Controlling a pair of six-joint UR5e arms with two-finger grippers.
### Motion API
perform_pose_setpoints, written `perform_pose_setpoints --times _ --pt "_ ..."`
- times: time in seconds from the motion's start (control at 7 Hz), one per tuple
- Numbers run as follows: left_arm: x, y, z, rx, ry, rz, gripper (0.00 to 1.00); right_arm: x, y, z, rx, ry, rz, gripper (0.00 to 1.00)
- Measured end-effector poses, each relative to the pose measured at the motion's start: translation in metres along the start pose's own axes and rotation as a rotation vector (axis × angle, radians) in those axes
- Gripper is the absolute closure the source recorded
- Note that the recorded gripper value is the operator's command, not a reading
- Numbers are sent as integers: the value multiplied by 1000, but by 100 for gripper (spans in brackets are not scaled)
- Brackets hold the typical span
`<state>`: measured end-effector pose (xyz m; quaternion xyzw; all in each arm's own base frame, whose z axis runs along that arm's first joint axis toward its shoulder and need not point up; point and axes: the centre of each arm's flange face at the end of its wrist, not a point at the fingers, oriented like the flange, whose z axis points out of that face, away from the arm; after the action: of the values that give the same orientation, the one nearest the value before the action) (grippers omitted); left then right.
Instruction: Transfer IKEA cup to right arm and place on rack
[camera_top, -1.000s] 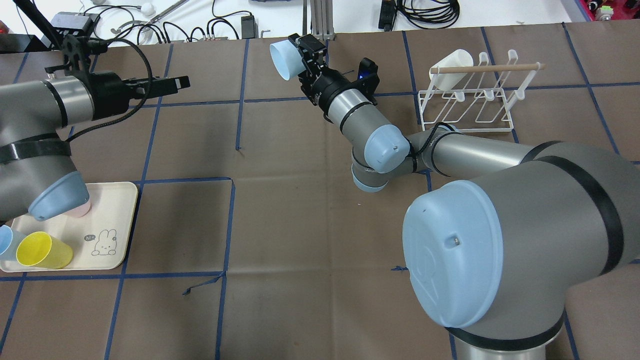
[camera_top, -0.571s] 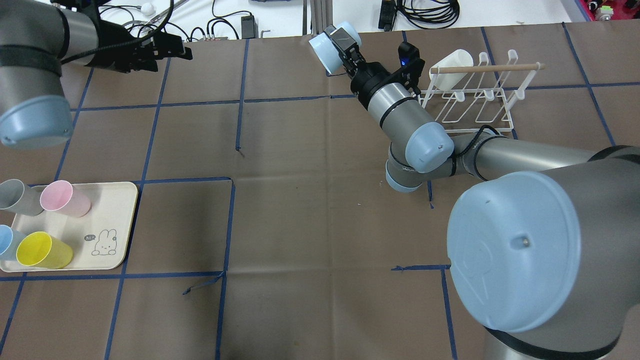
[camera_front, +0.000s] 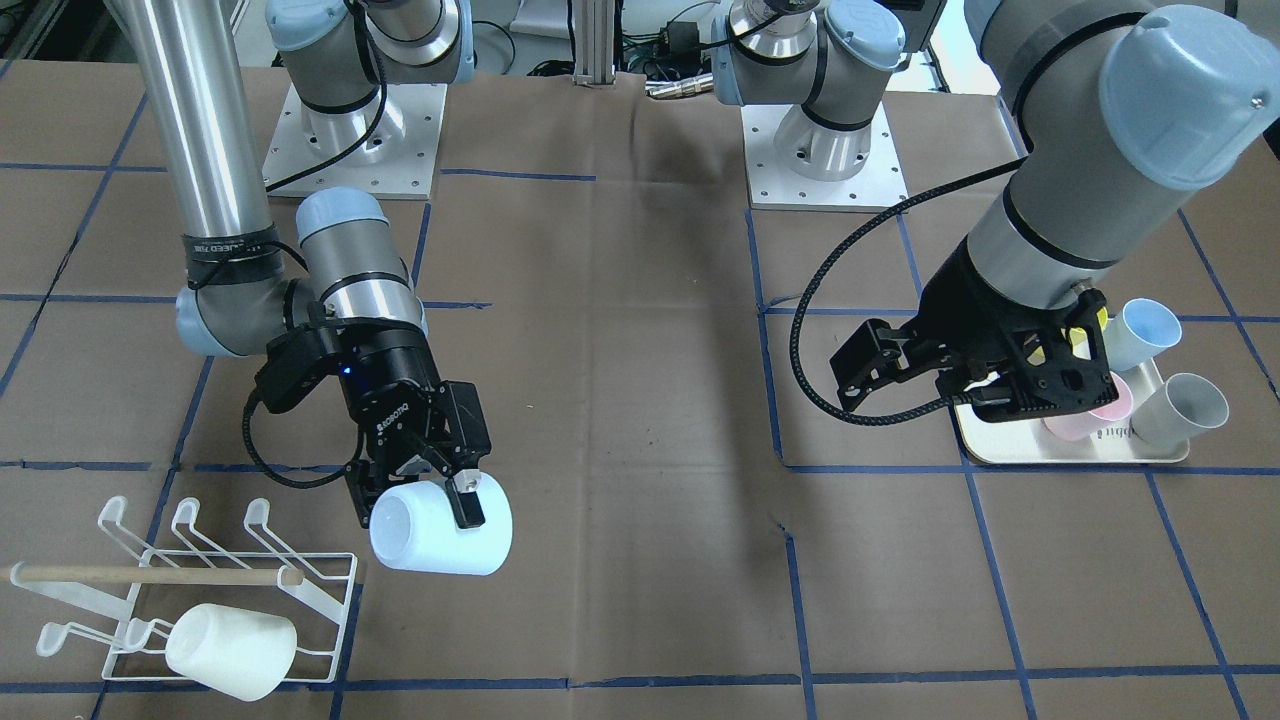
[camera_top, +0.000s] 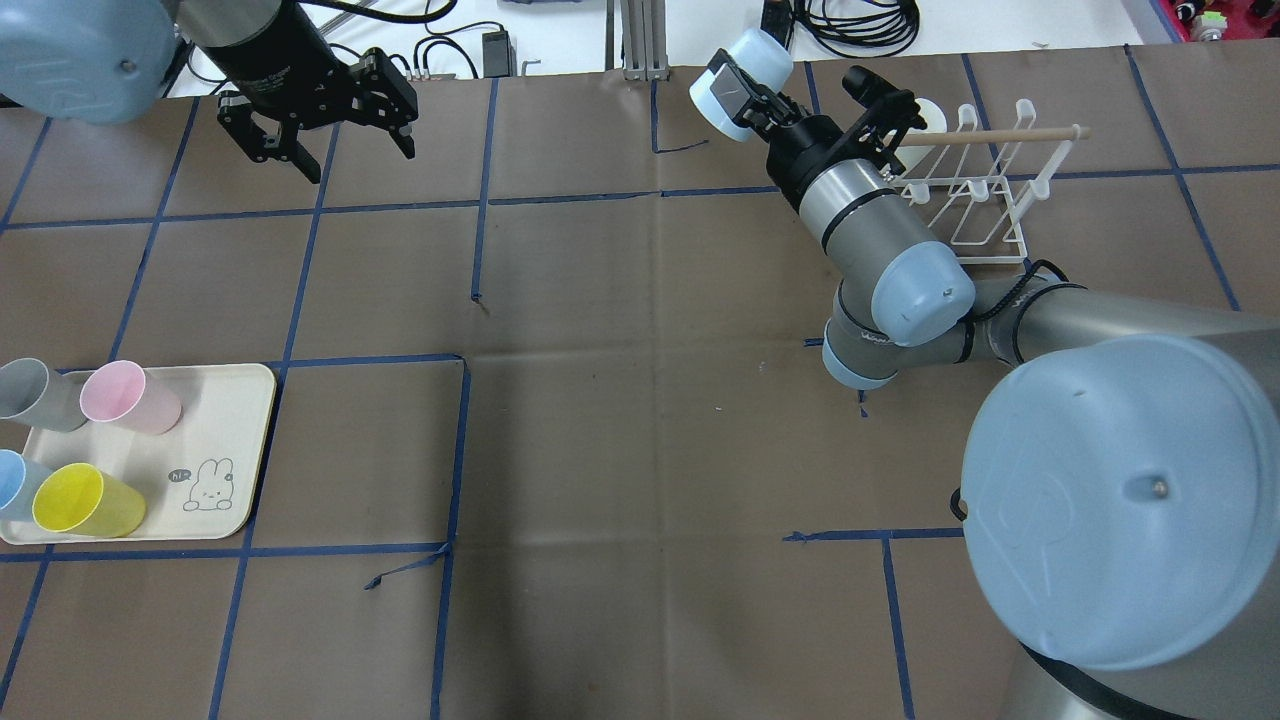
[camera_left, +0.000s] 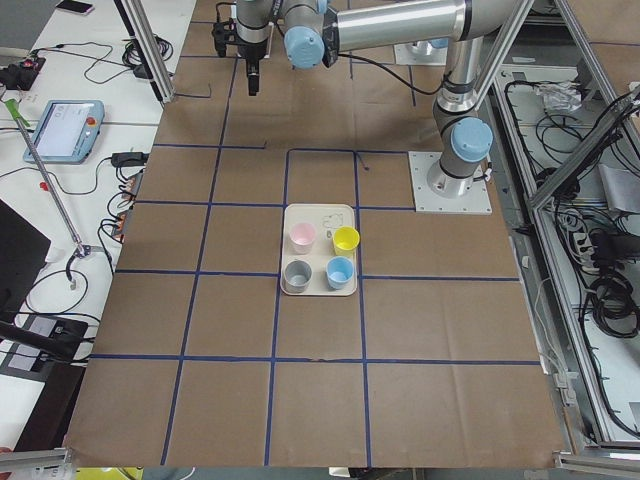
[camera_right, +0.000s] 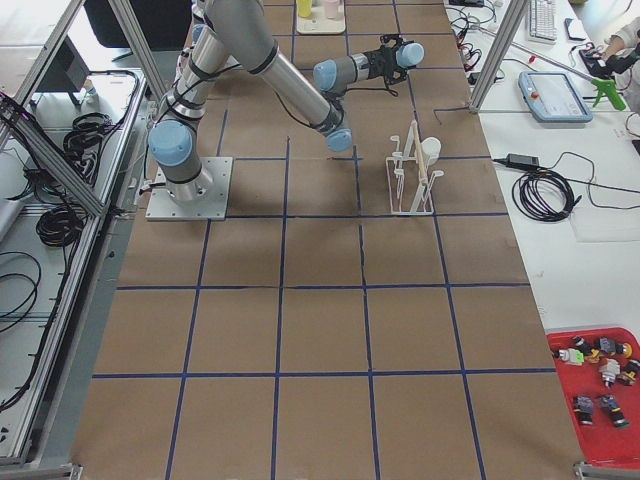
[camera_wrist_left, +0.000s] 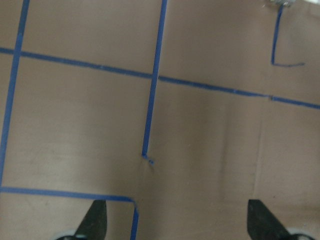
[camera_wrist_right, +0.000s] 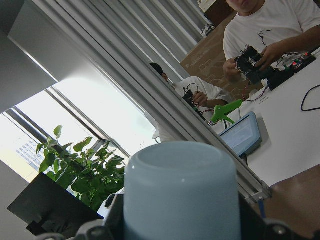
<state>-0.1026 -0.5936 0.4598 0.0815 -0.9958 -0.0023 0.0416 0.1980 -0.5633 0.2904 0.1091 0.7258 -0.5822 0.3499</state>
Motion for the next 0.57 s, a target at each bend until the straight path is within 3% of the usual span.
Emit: perform_pose_setpoints --times 0.29,0.57 --pt "-4 29 -10 -69 -70 8 1 26 -31 -7 -19 89 -273 92" --pt "-9 66 -11 -83 -89 13 0 57 -61 -18 -15 165 -488 92"
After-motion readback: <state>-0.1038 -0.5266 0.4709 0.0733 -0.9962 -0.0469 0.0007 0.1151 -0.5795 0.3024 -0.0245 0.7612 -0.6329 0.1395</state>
